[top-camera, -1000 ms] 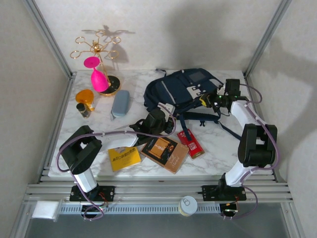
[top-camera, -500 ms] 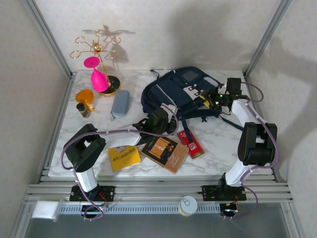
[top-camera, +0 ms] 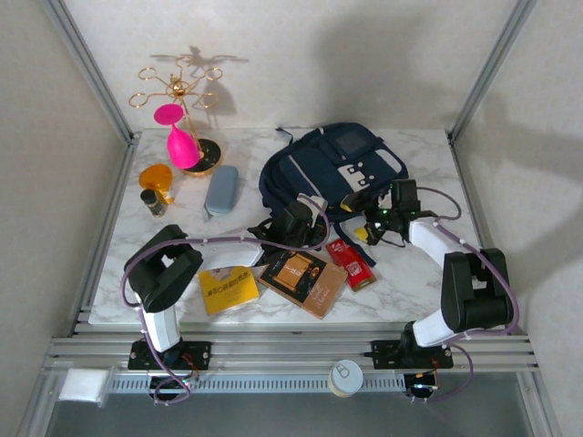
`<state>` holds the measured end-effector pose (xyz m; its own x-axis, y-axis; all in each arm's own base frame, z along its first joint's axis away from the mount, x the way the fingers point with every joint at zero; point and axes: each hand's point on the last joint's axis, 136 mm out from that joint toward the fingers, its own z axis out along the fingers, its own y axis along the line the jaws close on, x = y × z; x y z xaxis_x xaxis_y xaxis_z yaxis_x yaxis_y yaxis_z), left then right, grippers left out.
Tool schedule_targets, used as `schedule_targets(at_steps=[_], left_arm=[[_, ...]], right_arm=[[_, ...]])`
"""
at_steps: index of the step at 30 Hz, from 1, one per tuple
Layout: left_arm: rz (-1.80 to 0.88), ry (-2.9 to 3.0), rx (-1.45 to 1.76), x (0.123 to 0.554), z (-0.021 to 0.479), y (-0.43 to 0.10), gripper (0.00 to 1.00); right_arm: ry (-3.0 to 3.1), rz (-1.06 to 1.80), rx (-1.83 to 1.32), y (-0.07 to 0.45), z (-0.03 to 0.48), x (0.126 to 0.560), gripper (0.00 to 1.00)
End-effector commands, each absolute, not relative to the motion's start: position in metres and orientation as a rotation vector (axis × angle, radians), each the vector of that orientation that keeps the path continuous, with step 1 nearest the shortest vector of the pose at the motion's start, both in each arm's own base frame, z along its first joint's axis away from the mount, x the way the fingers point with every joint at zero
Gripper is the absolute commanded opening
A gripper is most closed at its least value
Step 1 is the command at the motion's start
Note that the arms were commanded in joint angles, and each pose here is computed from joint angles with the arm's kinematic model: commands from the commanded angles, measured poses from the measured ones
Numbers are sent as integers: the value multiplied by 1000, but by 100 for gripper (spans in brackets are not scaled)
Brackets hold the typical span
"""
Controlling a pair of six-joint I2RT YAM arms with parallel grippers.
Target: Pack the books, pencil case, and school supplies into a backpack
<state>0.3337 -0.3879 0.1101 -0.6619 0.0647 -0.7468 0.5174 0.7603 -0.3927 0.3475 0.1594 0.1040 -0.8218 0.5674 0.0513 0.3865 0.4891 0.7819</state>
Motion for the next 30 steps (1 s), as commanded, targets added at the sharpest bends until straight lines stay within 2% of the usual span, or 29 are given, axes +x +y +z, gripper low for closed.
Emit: schedule_targets(at_steps=[1, 8, 12, 18, 21, 25, 30], left_arm=[[-814, 2176, 445, 335, 122, -397, 0], [-783, 2211, 467, 333, 107, -394, 0], [-797, 2228, 478, 331, 103, -397, 0], [-823, 2262, 482, 325, 95, -398, 0], [-856, 2273, 485, 320, 92, -400, 0], [-861, 2267, 455, 325, 90, -402, 0], [-889, 2236, 466, 333, 94, -414, 11]], right_arm=[[2427, 1277, 908, 168, 103, 369, 90], [2373, 1224, 956, 173, 90, 396, 67], [2343, 1269, 963, 177, 92, 402, 43], [2273, 1267, 898, 174, 125, 407, 6], [2256, 1291, 863, 175, 137, 404, 0], [2241, 1324, 850, 177, 145, 397, 0], [2258, 1335, 838, 179, 143, 387, 0]])
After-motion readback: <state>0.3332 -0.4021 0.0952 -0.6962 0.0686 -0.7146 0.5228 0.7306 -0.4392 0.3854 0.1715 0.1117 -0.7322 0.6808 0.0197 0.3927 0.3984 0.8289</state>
